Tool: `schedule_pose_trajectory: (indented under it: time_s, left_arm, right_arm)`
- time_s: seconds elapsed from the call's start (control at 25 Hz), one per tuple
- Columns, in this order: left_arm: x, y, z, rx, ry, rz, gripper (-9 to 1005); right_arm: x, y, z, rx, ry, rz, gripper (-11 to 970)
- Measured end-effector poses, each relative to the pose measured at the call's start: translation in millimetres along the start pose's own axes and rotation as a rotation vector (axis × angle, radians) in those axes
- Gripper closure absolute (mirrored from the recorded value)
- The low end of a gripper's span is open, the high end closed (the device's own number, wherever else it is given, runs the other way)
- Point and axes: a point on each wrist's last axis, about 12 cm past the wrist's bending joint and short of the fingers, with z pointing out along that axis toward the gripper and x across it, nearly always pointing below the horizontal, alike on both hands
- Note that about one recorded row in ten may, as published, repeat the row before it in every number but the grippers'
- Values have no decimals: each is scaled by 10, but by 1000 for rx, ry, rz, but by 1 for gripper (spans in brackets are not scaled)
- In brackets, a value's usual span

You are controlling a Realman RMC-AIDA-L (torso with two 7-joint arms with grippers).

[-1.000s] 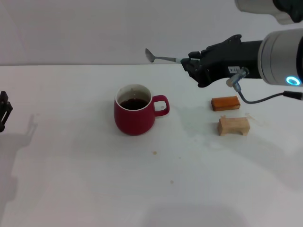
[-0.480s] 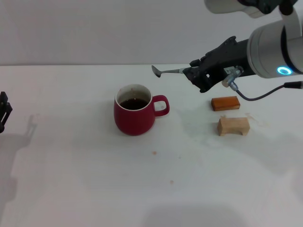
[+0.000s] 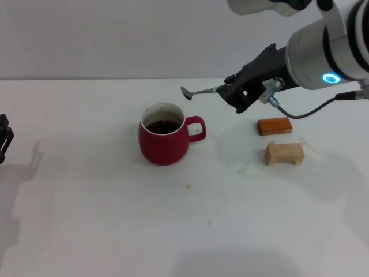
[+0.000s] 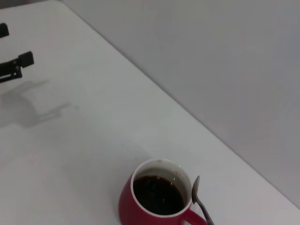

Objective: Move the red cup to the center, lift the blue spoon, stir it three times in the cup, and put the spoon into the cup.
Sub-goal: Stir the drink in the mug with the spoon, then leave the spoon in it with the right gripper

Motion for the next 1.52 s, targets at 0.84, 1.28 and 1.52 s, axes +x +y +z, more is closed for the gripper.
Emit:
schedule_pose_trajectory:
  time_s: [0.84,1.28,1.52]
  left_arm:
    - [4,2,-2,0,3,1,142]
    - [10,8,-13,-2,6,2,142]
    - [9,7,-10,-2,5,2,142]
  right_arm:
    - [-156,2,223,-48,57,-25,834]
    - [-196,12,353,-82,70,-31,833]
    - [-195,37,445,-100,91,-38,833]
